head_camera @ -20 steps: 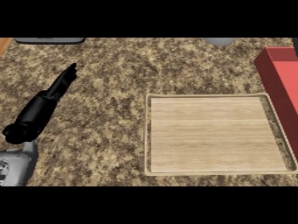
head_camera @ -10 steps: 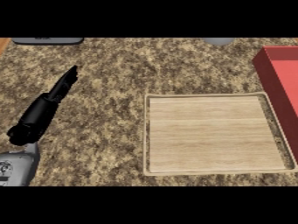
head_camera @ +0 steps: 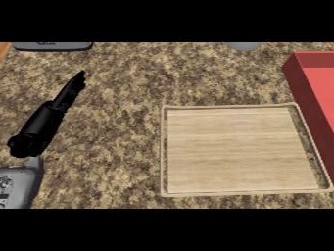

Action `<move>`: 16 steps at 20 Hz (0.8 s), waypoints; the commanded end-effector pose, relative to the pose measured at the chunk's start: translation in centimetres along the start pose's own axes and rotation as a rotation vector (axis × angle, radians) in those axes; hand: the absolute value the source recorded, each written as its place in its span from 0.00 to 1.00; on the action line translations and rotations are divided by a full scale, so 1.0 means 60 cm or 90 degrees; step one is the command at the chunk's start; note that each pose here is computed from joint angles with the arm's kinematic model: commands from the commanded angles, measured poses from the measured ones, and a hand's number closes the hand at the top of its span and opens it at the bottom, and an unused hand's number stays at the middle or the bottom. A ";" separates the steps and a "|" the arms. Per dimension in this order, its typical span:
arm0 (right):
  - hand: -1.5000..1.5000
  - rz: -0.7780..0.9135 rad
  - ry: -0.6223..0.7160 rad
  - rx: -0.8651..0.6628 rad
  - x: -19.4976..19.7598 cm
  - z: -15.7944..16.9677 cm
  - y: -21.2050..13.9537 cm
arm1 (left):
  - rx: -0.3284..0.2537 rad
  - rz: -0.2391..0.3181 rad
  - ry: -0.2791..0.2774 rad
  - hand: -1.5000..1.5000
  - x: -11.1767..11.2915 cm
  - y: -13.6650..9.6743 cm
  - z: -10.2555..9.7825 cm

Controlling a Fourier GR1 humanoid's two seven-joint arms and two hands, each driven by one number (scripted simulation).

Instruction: Pick the bell pepper from the tray and place it in the cardboard box

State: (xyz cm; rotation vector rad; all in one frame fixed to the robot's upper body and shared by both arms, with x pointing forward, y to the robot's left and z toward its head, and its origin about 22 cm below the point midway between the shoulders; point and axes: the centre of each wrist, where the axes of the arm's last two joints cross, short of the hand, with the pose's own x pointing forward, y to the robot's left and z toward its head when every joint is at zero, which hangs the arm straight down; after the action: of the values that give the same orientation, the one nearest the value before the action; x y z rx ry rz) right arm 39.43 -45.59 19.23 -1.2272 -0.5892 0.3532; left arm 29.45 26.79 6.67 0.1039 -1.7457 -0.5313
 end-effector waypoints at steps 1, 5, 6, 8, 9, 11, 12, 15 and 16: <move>0.00 0.000 0.002 0.090 -0.030 -0.010 -0.007 | -0.001 -0.005 -0.007 0.50 0.009 0.011 -0.006; 0.00 -0.030 -0.095 0.120 -0.044 -0.012 0.002 | 0.000 0.001 -0.013 0.50 0.010 -0.022 0.019; 0.00 -0.060 -0.121 0.113 -0.031 -0.005 0.005 | 0.004 0.004 -0.006 0.50 0.012 -0.012 0.006; 0.00 -0.106 -0.164 0.054 -0.041 -0.002 -0.008 | 0.000 0.005 -0.003 0.50 -0.006 0.001 0.019; 0.00 -0.169 -0.185 0.005 -0.069 -0.011 -0.020 | 0.000 0.003 0.006 0.50 0.011 0.006 0.003; 0.00 -0.317 -0.217 -0.058 -0.043 -0.002 -0.034 | 0.001 0.010 0.008 0.50 -0.005 -0.011 0.012; 0.00 -0.407 -0.221 -0.087 -0.043 -0.001 -0.041 | 0.005 0.008 0.006 0.50 -0.008 -0.008 0.021; 0.00 -0.613 -0.198 -0.132 -0.046 0.000 -0.066 | 0.005 0.008 0.013 0.50 -0.008 -0.016 0.011; 0.00 -0.651 -0.181 -0.136 -0.067 -0.006 -0.068 | 0.012 0.004 0.006 0.50 -0.010 0.002 0.016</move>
State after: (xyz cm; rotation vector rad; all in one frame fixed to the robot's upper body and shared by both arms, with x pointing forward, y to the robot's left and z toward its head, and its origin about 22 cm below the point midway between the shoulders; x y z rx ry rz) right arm 37.08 -48.24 21.63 -0.9990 -1.2848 -0.1024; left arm 28.57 26.93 6.18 0.1034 -1.7386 -0.5149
